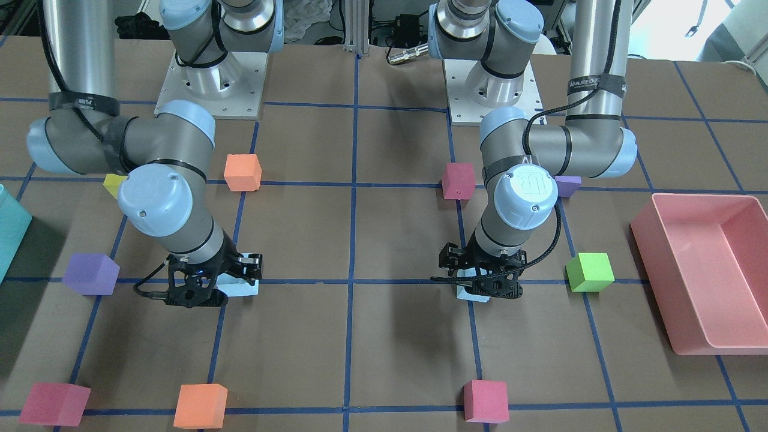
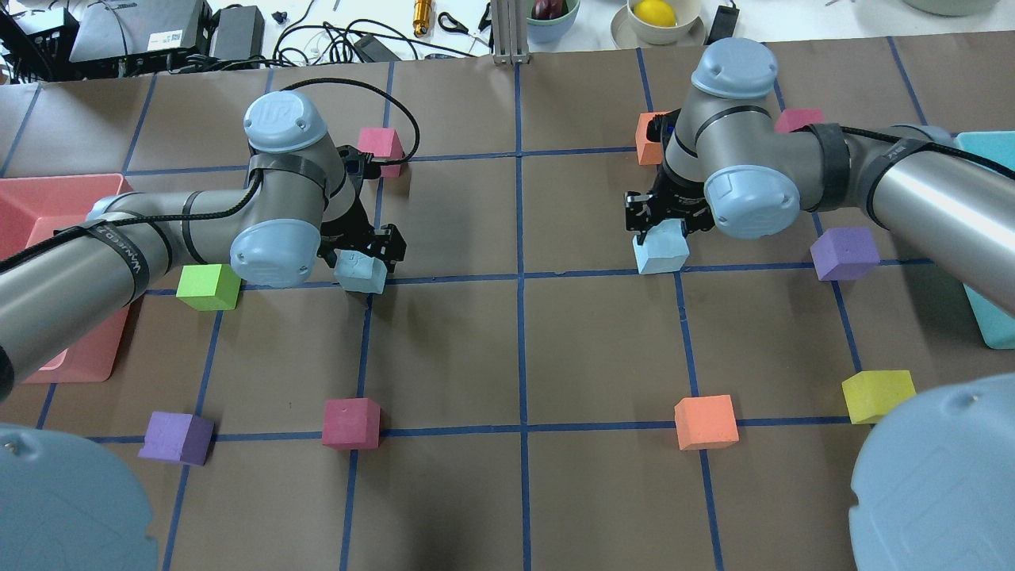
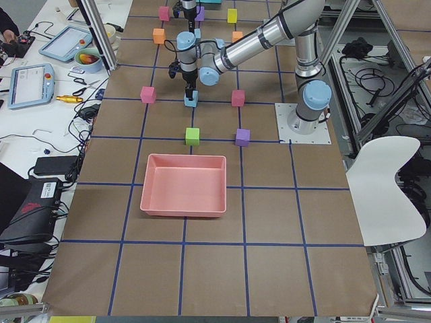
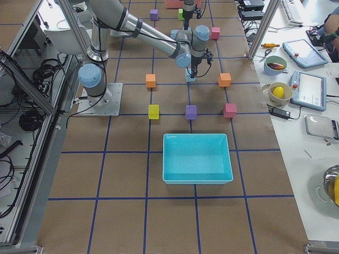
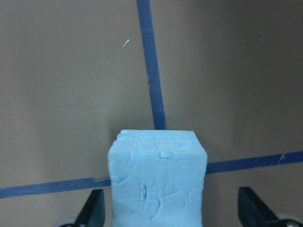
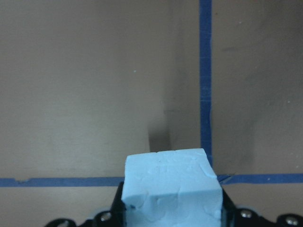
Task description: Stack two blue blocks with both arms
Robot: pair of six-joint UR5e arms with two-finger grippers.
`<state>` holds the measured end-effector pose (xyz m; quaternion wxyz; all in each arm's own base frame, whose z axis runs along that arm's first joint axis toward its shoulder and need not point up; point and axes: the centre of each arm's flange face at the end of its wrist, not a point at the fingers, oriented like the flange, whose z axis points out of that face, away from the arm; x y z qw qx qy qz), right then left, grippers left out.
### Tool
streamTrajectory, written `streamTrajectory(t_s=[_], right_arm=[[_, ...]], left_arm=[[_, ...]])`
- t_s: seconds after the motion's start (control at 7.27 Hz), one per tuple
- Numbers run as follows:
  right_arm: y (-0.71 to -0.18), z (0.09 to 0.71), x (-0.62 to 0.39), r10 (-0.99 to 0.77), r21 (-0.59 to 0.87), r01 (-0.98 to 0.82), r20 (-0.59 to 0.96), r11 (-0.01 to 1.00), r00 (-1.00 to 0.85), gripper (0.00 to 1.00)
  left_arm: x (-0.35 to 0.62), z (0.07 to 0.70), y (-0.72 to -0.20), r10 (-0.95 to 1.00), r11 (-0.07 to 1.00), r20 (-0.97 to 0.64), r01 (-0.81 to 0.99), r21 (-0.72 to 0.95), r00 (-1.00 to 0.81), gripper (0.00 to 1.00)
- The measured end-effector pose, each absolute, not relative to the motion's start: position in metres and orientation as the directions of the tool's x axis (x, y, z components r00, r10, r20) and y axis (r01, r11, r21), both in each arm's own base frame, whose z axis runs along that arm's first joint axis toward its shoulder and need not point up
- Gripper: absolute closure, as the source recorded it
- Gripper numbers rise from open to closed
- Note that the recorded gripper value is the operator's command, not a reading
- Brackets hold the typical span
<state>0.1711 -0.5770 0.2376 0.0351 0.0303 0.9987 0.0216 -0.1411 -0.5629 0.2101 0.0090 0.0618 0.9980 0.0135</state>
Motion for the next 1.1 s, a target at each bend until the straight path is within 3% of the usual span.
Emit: streamTrajectory(t_s=[0.83,1.1], right_arm=[[-0.5,0.224,0.329,0.068,0.128,0.055,-0.103,0.99,-0.992,1.0],[-0.492,0.219,0.34,0.049,0.133,0.035,-0.104,0.99,-0.993,1.0]], left_arm=[[-0.138,0.198,-0.56,0.148,0.989,-0.039,0.147,0.018,-0.988,0.02],[-0.138,0.195,-0.557,0.149,0.989,-0.04,0.15,-0.002,-0.988,0.1]])
